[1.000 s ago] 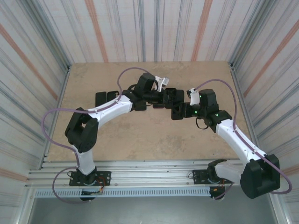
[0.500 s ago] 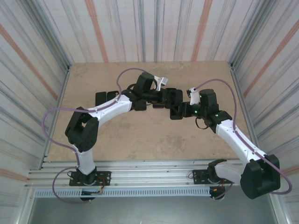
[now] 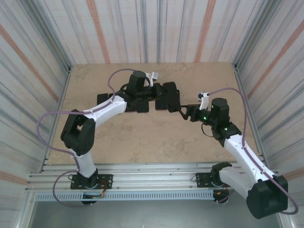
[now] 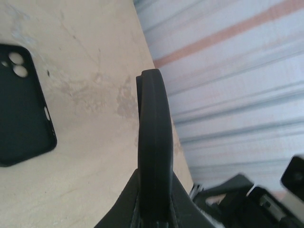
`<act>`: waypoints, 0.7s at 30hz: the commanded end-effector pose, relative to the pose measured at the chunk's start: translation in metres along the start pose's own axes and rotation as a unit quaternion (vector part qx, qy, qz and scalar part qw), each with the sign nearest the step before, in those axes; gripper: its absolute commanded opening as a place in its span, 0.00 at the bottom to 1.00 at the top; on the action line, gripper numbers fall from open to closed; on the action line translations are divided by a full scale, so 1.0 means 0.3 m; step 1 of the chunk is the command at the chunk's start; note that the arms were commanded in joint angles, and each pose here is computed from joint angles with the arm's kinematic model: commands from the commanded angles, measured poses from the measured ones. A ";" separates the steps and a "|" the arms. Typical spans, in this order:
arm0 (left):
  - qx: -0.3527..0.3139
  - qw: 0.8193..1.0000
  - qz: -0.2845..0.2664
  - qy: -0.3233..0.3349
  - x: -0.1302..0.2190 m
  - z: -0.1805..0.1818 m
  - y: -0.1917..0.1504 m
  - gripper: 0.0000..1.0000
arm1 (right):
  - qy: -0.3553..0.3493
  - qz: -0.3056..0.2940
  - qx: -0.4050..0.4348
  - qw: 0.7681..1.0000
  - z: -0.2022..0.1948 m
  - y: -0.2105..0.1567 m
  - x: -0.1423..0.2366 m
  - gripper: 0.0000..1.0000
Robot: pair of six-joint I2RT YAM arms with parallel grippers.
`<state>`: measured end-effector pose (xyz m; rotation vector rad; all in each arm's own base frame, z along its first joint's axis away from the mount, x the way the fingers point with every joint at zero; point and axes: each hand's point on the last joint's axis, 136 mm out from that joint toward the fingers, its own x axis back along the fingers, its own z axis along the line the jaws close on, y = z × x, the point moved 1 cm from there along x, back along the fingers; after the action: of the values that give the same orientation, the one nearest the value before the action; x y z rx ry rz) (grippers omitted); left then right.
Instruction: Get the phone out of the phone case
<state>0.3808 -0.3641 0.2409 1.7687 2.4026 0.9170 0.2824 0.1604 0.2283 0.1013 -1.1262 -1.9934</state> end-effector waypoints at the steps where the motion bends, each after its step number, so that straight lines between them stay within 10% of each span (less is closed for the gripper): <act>1: -0.003 0.992 -0.091 -0.082 0.116 -0.208 0.135 0.10 | 0.068 -0.038 -0.062 0.995 0.070 0.041 0.007 0.86; 21: 0.080 0.961 -0.187 -0.190 0.212 -0.403 0.213 0.10 | 0.207 -0.149 -0.217 0.942 0.211 0.207 -0.005 0.44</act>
<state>0.3825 -0.3597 0.3365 1.4198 2.5500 0.4238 0.2931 0.1886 0.2796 0.3436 -0.4786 -2.2725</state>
